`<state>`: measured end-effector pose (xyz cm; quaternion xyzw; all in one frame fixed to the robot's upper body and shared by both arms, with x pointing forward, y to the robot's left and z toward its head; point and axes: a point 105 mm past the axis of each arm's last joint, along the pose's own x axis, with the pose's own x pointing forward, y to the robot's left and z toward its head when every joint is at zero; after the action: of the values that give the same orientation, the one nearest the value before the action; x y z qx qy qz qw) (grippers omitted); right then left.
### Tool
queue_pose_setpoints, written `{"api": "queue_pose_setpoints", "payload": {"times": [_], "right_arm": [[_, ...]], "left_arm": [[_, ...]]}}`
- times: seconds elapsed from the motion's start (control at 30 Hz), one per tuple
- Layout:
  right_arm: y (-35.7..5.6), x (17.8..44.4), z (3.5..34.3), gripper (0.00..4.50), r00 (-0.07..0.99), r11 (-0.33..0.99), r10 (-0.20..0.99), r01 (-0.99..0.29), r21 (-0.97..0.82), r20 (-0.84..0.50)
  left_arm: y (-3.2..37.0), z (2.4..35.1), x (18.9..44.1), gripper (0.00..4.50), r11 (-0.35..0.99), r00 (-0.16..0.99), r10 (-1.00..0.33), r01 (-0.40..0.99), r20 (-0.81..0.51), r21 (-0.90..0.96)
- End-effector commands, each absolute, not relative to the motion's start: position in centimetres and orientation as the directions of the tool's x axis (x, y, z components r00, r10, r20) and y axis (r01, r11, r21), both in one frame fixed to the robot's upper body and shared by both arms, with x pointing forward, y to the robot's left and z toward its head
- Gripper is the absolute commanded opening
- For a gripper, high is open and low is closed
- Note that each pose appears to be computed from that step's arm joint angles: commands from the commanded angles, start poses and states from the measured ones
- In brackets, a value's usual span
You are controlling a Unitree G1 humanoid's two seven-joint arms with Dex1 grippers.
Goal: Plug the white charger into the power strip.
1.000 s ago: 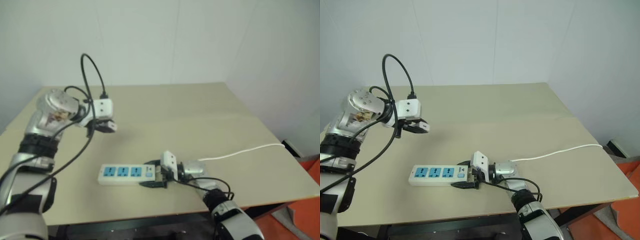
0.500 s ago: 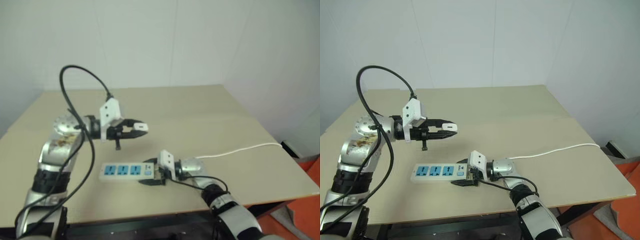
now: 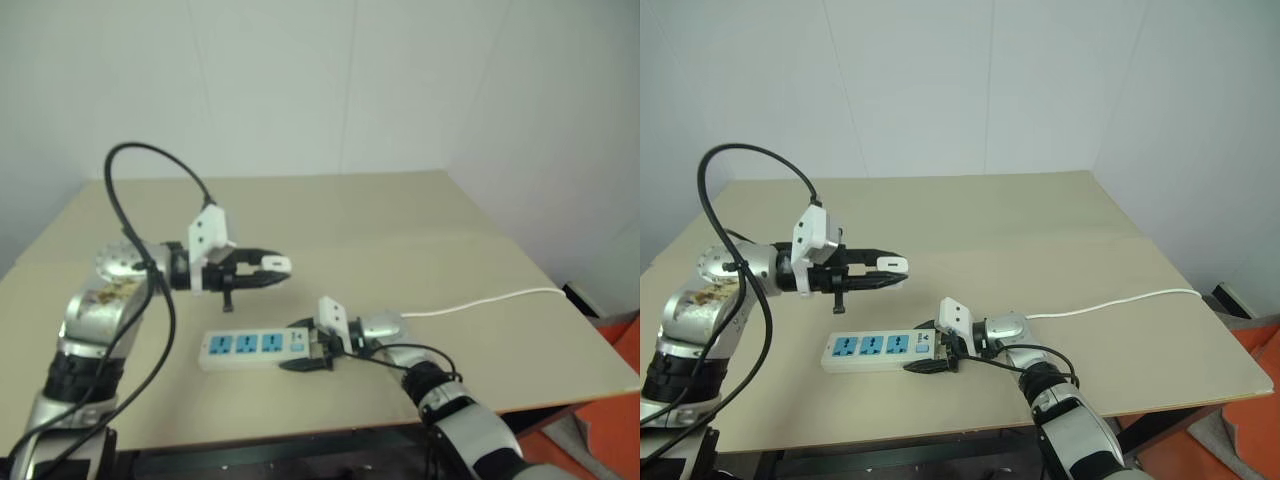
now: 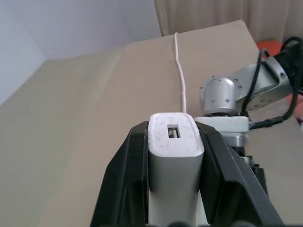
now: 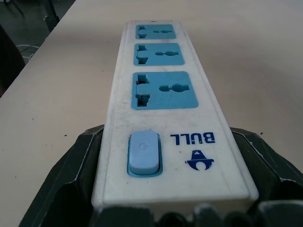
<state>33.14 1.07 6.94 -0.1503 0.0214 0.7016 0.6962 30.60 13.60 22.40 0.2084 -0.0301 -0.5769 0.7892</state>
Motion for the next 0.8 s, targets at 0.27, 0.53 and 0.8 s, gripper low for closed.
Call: {"api": "queue_pose_setpoints", "payload": {"times": [0.27, 0.53, 0.8], "right_arm": [[0.2, 31.8, 3.2, 3.42, -0.034, -0.062, 0.933, -0.996, -0.068, -0.359], [0.2, 31.7, 3.1, 3.42, -0.037, -0.062, 0.933, -0.996, -0.06, -0.359], [0.1, 31.6, 3.0, 3.42, -0.038, -0.059, 0.934, -0.997, -0.049, -0.355]], "left_arm": [[14.7, 20.7, 29.3, 1.03, 0.237, 0.255, -0.966, 0.933, -0.034, 0.269], [15.1, 18.8, 29.0, 1.03, 0.178, 0.182, -0.983, 0.975, -0.017, 0.136], [14.5, 16.7, 29.0, 1.03, 0.105, 0.109, -0.993, 0.991, -0.052, 0.082]]}}
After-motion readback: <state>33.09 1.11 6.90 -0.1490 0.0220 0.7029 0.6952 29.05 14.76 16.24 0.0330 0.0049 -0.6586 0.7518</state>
